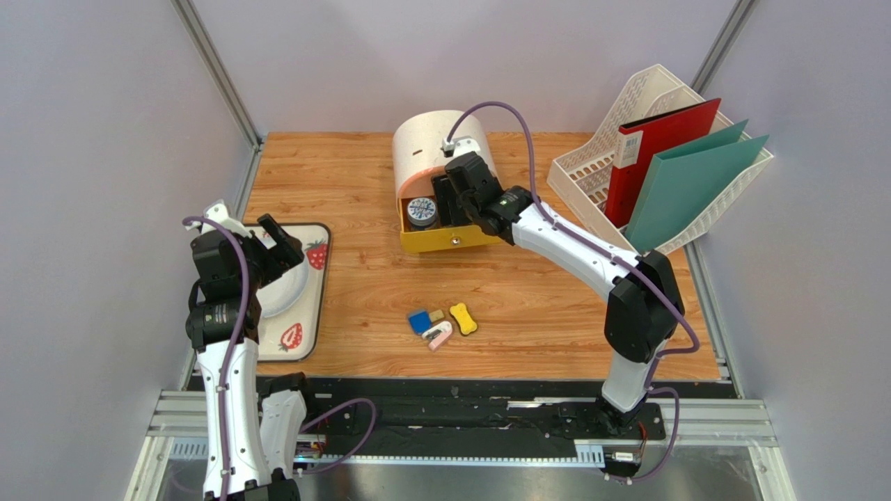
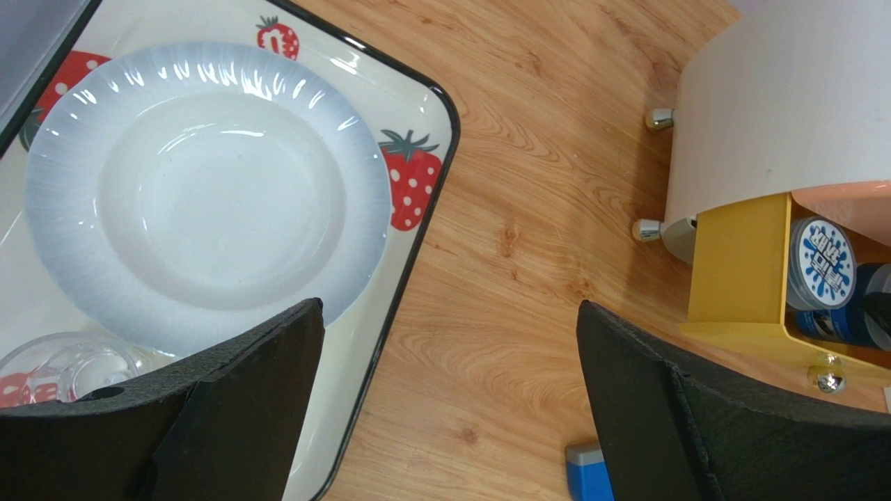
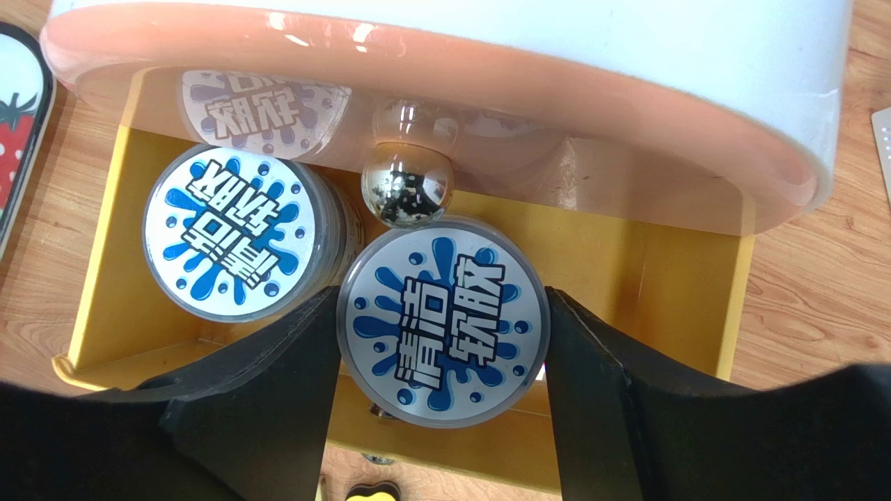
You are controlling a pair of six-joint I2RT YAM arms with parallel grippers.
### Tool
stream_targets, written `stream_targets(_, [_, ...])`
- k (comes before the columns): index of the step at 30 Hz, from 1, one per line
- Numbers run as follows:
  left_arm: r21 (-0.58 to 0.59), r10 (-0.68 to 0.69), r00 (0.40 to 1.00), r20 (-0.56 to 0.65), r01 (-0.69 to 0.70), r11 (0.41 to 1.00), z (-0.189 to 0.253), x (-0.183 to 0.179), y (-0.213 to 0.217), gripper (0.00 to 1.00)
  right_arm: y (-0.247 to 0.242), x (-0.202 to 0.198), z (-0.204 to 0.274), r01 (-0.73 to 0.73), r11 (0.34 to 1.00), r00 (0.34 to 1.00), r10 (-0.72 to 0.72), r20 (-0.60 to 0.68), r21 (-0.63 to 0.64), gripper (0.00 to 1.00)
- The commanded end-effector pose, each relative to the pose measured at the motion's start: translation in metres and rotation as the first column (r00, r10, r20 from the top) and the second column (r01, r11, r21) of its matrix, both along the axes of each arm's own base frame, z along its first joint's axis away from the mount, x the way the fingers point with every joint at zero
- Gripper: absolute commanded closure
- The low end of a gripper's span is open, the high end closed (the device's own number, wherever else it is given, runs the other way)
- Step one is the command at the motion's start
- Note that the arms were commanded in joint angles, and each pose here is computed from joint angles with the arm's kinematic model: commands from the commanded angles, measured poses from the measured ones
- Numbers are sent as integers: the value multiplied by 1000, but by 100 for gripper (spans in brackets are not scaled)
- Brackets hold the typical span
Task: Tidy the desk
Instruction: Place the stationery in the drawer.
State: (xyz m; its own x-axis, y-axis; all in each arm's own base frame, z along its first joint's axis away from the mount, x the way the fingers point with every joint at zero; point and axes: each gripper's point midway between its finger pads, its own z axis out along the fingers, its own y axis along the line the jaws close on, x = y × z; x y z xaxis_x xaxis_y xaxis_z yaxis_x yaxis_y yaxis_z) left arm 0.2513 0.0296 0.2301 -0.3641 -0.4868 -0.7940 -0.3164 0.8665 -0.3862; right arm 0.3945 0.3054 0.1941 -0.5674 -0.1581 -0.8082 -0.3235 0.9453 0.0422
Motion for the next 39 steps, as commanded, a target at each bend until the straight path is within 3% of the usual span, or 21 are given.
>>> stream_targets(1, [23, 0, 1000, 28, -1, 1000, 5, 4, 4, 1, 15, 16, 30, 3, 997, 996, -10, 85, 78, 86])
stream_targets(15, [22, 1, 1000, 28, -1, 1000, 5, 4, 4, 1, 26, 18, 25, -23, 996, 998, 18, 64, 83, 78])
stream_targets(28, [22, -2, 1000, 30, 2, 1000, 6, 4, 4, 1, 24, 16, 40, -23, 995, 996, 14, 88, 102, 41])
stream_targets(36, [20, -5, 1000, 29, 4, 1000, 5, 4, 3, 1, 21, 13, 49, -21, 992, 994, 8, 109, 123, 33])
stream_targets(39, [20, -3, 1000, 27, 3, 1000, 5, 4, 3, 1, 21, 12, 54, -25, 991, 993, 10, 115, 133, 26])
